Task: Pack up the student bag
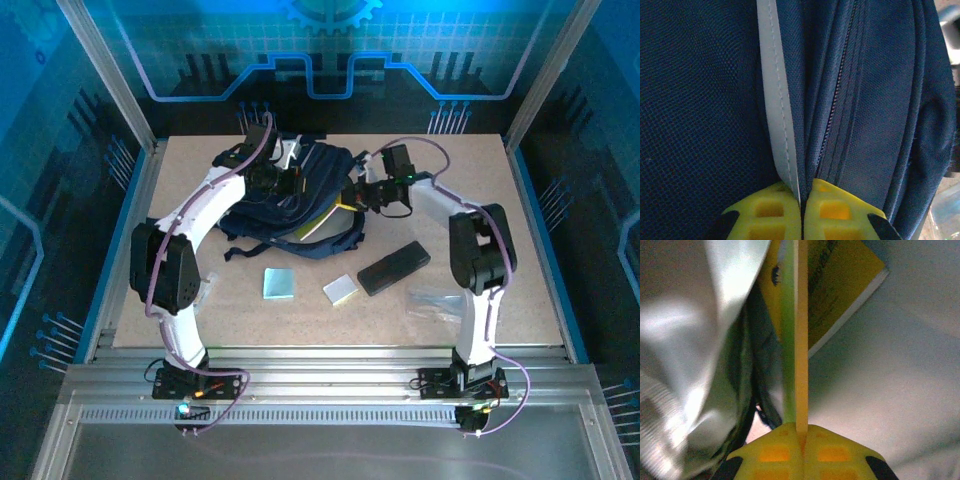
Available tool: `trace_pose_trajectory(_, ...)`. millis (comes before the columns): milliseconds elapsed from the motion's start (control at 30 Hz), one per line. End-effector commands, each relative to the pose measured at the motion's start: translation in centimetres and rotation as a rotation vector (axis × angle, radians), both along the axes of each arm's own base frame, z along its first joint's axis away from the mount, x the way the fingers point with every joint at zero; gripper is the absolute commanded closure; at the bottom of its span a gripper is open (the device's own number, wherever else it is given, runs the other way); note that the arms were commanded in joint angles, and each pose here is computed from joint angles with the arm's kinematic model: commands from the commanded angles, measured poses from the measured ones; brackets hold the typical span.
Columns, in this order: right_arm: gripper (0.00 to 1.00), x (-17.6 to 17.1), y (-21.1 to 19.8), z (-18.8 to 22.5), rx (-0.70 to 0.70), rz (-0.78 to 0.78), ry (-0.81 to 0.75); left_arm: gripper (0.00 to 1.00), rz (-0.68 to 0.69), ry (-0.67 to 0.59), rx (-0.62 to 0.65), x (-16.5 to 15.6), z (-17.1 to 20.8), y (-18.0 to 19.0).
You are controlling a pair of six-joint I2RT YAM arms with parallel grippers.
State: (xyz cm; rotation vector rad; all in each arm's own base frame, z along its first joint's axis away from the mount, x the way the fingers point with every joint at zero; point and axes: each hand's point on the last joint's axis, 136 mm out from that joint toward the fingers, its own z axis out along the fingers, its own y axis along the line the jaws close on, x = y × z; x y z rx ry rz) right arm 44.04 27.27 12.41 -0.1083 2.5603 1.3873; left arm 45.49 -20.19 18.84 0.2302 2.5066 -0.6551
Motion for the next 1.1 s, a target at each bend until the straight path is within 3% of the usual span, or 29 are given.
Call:
trace_pose_trajectory(0,1.0,-1.5,1.8,-1.9,-0.039,0.107,0.058,1.0,-0.114,-0.14,-0.096,-0.3,5.9,-2.2)
trace_pose_trajectory(167,1.0,1.2,3.0,-4.2,-0.137,0.048,0.05,1.0,-0.133,-0.147,-0.102,-0.6,6.4,-2.4)
trace_pose_trajectory(367,1.0,4.8,6.3,-5.0,-0.129,-0.03,0.038,1.0,-0.148,-0.132,-0.108,-0.6,6.2,-2.8)
trace_pose_trajectory(533,0.73,5.8,7.3,-5.2,-0.155,-0.05,0.045,1.0,-0.113,-0.124,-0.113,0.0,5.7,-2.8)
trace_pose_trajectory(833,0.47,1.8,0.9,0.8,-0.199,-0.135,-0.059,1.0,0.018,-0.149,-0.079,3.4,3.9,-1.9)
trace_pose_trajectory(1033,0.41,-2.3,-6.1,2.1,-0.338,-0.23,-0.076,1.0,0.069,-0.138,-0.053,5.9,2.4,-2.0)
trace_pose_trajectory(1067,0.41,-2.9,-6.9,2.3,-0.363,-0.24,-0.082,0.93,0.08,-0.13,-0.054,6.2,2.2,-1.9)
